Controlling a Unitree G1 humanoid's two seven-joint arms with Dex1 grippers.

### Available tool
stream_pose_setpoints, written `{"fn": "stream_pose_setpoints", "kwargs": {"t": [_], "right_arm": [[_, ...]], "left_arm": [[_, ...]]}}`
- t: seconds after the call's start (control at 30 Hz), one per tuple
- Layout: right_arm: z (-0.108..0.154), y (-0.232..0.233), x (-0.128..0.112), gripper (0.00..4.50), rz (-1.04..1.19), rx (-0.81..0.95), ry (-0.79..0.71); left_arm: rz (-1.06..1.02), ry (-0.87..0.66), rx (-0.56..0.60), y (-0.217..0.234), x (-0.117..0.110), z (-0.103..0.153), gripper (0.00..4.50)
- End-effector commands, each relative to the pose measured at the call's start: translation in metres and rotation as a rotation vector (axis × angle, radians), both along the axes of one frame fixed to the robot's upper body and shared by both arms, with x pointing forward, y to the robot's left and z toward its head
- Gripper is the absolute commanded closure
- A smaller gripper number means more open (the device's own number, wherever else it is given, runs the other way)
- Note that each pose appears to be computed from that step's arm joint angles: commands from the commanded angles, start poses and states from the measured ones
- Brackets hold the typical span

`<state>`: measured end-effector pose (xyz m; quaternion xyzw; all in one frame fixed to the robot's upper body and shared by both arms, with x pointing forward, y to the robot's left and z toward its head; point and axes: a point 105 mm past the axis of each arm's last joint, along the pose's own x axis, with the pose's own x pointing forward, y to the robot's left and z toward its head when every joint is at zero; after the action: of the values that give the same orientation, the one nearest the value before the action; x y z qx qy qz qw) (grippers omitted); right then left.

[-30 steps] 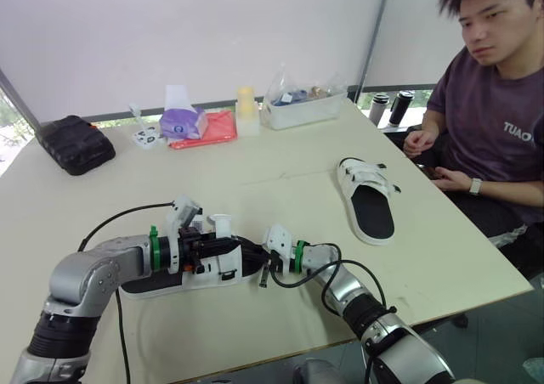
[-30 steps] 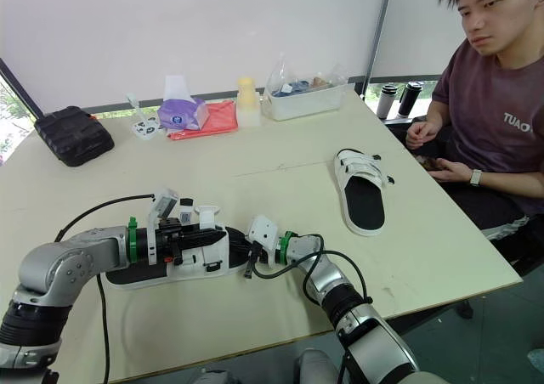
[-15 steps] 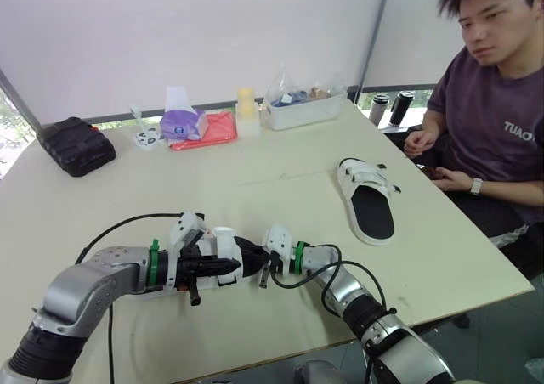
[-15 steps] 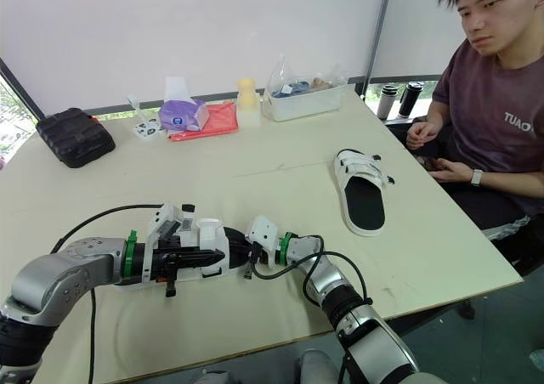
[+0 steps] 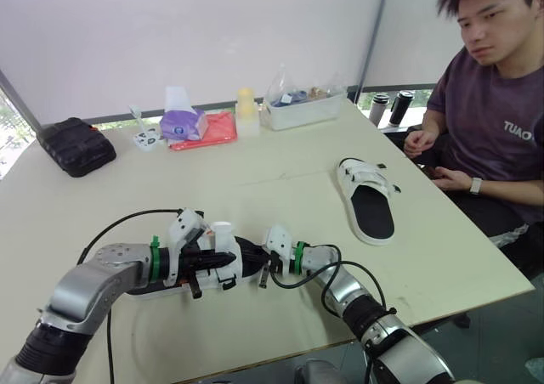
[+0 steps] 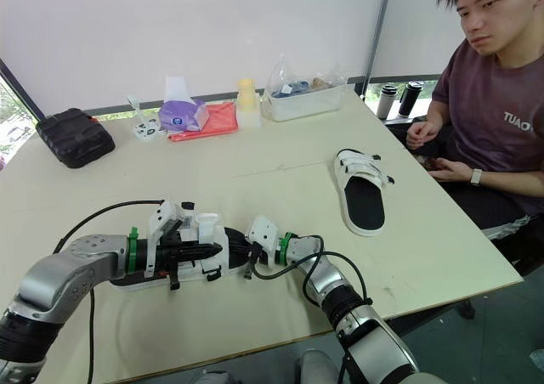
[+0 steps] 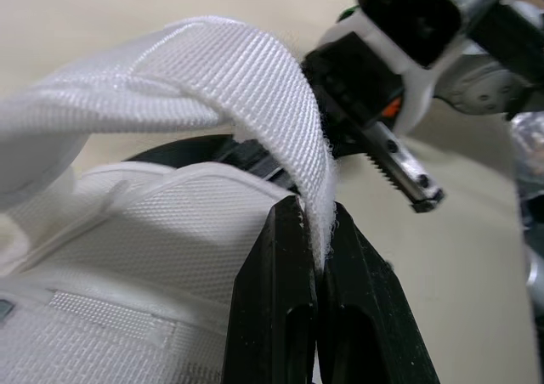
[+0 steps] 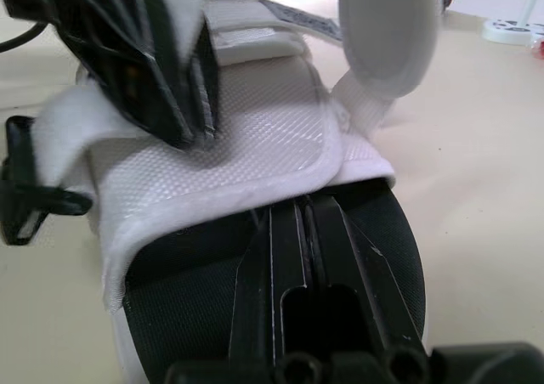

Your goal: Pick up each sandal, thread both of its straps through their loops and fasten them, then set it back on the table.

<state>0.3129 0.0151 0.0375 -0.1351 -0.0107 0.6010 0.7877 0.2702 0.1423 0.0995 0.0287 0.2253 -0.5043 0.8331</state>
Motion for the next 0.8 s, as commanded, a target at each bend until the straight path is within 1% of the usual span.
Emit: {"fn": "stream_pose_setpoints", "kwargs": {"t": [0.03, 0.13, 0.23, 0.3, 0.37, 0.43, 0.47, 0.5, 0.53, 0.57, 0.6, 0.67, 0.7, 0.8], "right_arm": [[-0.098, -0.039, -0.032, 4.50, -0.055, -0.302, 0.277], [-0.098, -0.040, -0.033, 4.50, -0.054, -0.303, 0.278], [-0.098, -0.040, -0.033, 4.50, -0.053, -0.304, 0.278], [-0.098, -0.039, -0.033, 4.50, -0.052, -0.303, 0.278], [-0.098, -0.039, -0.033, 4.50, -0.052, -0.303, 0.278], [-0.098, -0.039, -0.033, 4.50, -0.052, -0.303, 0.278], [-0.098, -0.039, -0.033, 4.50, -0.052, -0.303, 0.278], [-0.099, -0.039, -0.034, 4.50, -0.051, -0.305, 0.279], [-0.099, -0.039, -0.034, 4.50, -0.048, -0.308, 0.280], [-0.100, -0.039, -0.034, 4.50, -0.043, -0.314, 0.280], [-0.100, -0.039, -0.035, 4.50, -0.040, -0.318, 0.281], [-0.101, -0.039, -0.034, 4.50, -0.037, -0.325, 0.280], [-0.100, -0.039, -0.033, 4.50, -0.036, -0.326, 0.279], [-0.100, -0.041, -0.032, 4.50, -0.033, -0.331, 0.277]], "left_arm": [[-0.057, 0.058, -0.007, -0.004, -0.015, -0.005, 4.48], [-0.053, 0.059, 0.007, -0.003, -0.017, -0.008, 4.48], [-0.039, 0.057, -0.009, -0.003, -0.015, -0.006, 3.70], [-0.030, 0.049, -0.022, -0.004, -0.013, -0.003, 2.80], [0.013, 0.029, -0.018, 0.002, -0.007, 0.002, 1.80], [0.061, 0.029, -0.040, 0.011, -0.002, 0.012, 0.89], [0.075, 0.029, -0.064, 0.017, -0.003, 0.022, 0.89], [0.092, 0.041, -0.122, 0.022, -0.005, 0.036, 0.89], [0.097, 0.048, -0.163, 0.025, -0.010, 0.047, 0.89], [0.093, 0.066, -0.178, 0.026, -0.019, 0.052, 0.89], [0.091, 0.080, -0.181, 0.027, -0.026, 0.054, 0.89], [0.070, 0.150, -0.127, 0.028, -0.055, 0.043, 0.89], [0.065, 0.179, -0.113, 0.029, -0.066, 0.040, 0.89], [0.057, 0.241, -0.089, 0.031, -0.091, 0.035, 0.89]]}}
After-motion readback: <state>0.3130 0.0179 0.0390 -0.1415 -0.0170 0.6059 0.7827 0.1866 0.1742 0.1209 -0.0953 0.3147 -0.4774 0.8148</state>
